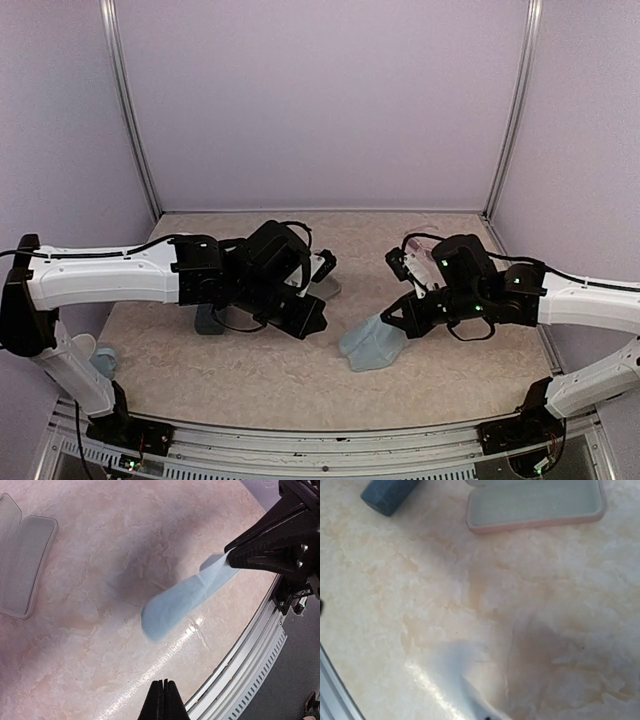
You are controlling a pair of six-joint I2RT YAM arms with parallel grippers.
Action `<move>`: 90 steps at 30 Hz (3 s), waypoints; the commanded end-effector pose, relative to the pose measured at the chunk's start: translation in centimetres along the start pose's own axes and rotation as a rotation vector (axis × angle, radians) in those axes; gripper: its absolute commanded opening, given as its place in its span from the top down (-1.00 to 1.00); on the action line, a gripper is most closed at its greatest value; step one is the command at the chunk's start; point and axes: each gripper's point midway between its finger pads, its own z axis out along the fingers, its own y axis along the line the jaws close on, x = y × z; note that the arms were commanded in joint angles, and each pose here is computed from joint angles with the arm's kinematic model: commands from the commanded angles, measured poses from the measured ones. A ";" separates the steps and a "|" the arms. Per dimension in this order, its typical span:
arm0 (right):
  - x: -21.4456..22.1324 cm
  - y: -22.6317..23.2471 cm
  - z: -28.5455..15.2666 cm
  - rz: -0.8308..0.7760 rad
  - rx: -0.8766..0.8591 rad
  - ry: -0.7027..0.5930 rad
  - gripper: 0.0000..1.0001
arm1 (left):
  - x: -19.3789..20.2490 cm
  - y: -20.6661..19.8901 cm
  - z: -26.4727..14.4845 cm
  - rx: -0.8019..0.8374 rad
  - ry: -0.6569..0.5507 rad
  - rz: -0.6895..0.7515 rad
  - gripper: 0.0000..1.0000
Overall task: Organize the sunglasses
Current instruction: Place the glasses cleaning cloth at the center of the board, then pick up the glasses cleaning cloth from the center of the board.
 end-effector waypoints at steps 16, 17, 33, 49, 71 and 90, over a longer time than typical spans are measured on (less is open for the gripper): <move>-3.1 4.4 -1.1 -0.172 -0.187 -0.079 1.00 | -2.0 1.6 -0.5 0.168 -0.176 0.062 -0.15; -3.6 4.8 -1.0 -0.189 -0.200 -0.080 1.00 | -2.3 2.3 -0.7 0.162 -0.186 0.050 -0.19; -7.0 0.2 3.0 0.047 0.060 0.022 1.00 | -1.3 7.3 -7.2 0.025 -0.240 0.031 -0.37; -3.1 -10.0 5.9 0.155 0.328 0.089 -0.41 | 3.8 4.6 1.6 0.059 -0.047 0.301 -0.22; 1.3 -9.7 1.6 0.275 0.312 0.050 -0.36 | 3.4 13.0 11.7 -0.112 0.195 0.126 0.27; 0.7 -9.3 2.4 0.207 0.291 0.084 -0.36 | 5.7 12.4 14.0 -0.150 0.256 0.116 0.65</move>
